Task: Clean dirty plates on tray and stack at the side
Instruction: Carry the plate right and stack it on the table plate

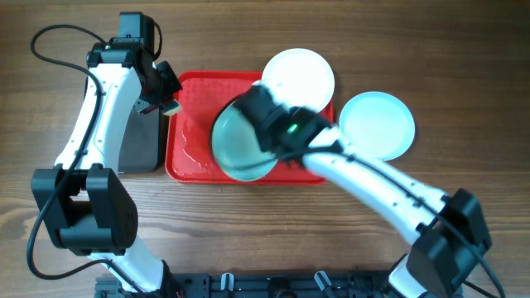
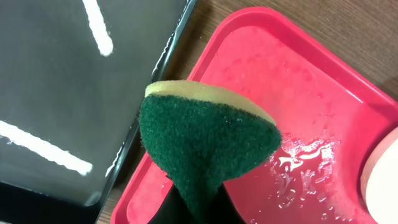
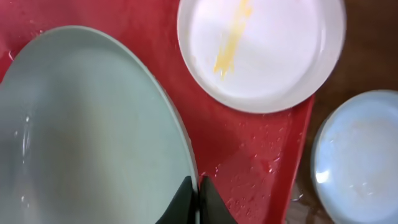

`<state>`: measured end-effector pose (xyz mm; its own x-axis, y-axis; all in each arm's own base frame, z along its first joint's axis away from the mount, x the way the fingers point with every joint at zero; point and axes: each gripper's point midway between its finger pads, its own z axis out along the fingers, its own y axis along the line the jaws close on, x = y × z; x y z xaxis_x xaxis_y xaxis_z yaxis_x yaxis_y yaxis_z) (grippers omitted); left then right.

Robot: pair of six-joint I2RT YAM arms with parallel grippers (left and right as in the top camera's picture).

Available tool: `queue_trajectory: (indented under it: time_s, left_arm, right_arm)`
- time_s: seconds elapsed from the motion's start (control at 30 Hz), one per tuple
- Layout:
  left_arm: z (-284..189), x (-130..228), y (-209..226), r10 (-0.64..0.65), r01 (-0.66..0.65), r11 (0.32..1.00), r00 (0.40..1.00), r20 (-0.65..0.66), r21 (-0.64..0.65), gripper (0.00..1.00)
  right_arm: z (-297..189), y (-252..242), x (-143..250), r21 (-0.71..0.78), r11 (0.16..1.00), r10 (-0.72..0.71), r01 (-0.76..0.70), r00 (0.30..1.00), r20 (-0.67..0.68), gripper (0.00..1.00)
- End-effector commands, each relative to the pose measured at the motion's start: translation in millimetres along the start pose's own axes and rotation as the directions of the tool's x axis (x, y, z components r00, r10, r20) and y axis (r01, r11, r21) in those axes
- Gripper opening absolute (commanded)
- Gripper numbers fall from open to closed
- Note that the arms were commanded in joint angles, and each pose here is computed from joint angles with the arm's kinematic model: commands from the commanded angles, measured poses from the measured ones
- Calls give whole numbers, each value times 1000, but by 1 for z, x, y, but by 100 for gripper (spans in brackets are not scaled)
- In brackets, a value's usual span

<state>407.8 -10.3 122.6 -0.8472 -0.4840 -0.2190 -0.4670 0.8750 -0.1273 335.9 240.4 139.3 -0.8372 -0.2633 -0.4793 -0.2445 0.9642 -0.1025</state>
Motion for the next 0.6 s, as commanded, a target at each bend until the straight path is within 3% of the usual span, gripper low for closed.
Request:
queue_trajectory:
  time_s: [0.0, 0.27, 0.57]
  left_arm:
    - [0, 3, 0, -16, 16, 1000, 1000, -10, 7, 4]
    - [0, 3, 0, -16, 16, 1000, 1000, -10, 7, 4]
    - [0, 2, 0, -16, 16, 1000, 1000, -9, 8, 4]
  right_arm:
    - [-18, -12, -15, -224, 970, 89, -97, 995, -45, 4]
    - [-8, -118, -23, -232, 929, 274, -290, 957, -98, 4]
    - [20, -247, 27, -114, 826, 535, -551, 832, -146, 4]
